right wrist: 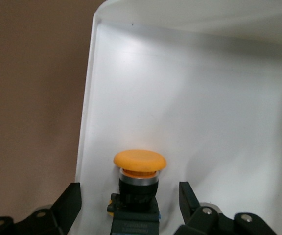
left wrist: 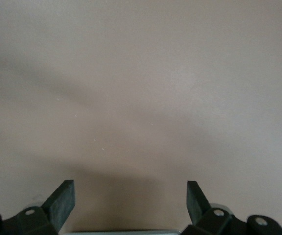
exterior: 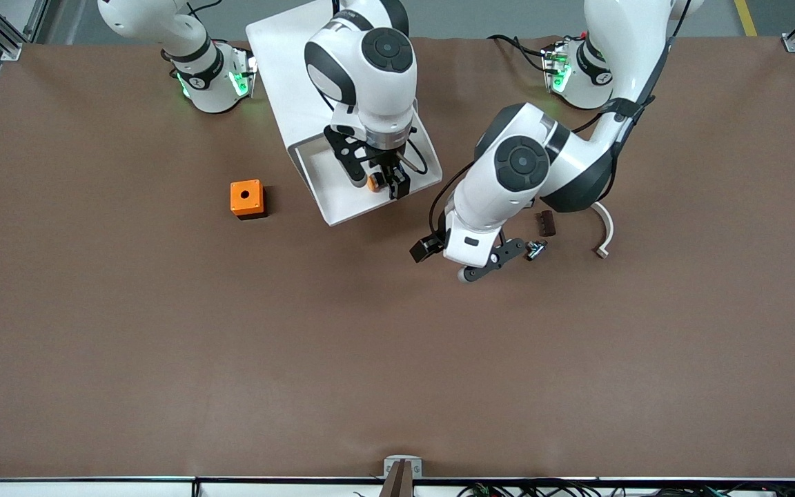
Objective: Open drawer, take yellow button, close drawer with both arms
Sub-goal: 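Lift the button with the right gripper while the left gripper pushes drawer shut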
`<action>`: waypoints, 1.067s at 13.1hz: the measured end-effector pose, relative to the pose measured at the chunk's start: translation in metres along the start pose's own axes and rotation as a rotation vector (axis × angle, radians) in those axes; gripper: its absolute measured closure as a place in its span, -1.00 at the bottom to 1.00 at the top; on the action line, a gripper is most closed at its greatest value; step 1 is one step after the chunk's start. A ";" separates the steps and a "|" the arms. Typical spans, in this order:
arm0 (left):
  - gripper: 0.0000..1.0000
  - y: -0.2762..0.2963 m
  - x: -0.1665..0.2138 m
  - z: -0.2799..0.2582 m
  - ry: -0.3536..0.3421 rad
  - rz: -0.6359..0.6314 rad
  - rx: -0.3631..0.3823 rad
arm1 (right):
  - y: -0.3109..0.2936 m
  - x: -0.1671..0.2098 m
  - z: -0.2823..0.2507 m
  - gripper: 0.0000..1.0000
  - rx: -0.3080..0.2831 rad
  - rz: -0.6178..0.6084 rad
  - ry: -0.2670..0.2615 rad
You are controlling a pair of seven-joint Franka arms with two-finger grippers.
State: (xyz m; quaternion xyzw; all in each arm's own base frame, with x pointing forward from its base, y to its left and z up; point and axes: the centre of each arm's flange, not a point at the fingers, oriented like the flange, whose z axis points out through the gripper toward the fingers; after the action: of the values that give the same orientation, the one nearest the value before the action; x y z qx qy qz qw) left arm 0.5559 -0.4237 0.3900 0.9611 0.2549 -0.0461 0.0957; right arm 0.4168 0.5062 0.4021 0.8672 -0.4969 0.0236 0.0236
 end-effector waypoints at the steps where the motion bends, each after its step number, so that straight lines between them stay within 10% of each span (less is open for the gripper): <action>1: -1.00 0.000 -0.003 0.002 0.010 0.012 0.009 | 0.001 -0.002 0.000 -0.54 -0.004 -0.003 0.001; 6: -1.00 0.001 -0.009 0.007 0.019 0.030 0.020 | 0.007 -0.019 -0.003 0.20 -0.006 -0.030 -0.011; 10: -1.00 -0.001 -0.010 0.012 0.014 0.030 0.031 | 0.005 -0.010 -0.014 0.19 -0.001 -0.097 -0.011; 14: -1.00 -0.004 -0.012 0.018 0.009 0.031 0.042 | -0.017 0.080 -0.055 0.19 -0.026 -0.241 -0.022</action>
State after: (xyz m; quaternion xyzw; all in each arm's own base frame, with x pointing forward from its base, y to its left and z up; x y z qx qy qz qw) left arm 0.5430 -0.4296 0.3736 0.9669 0.2395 -0.0457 0.0750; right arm 0.4707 0.4499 0.4623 0.9204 -0.3897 0.0047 0.0323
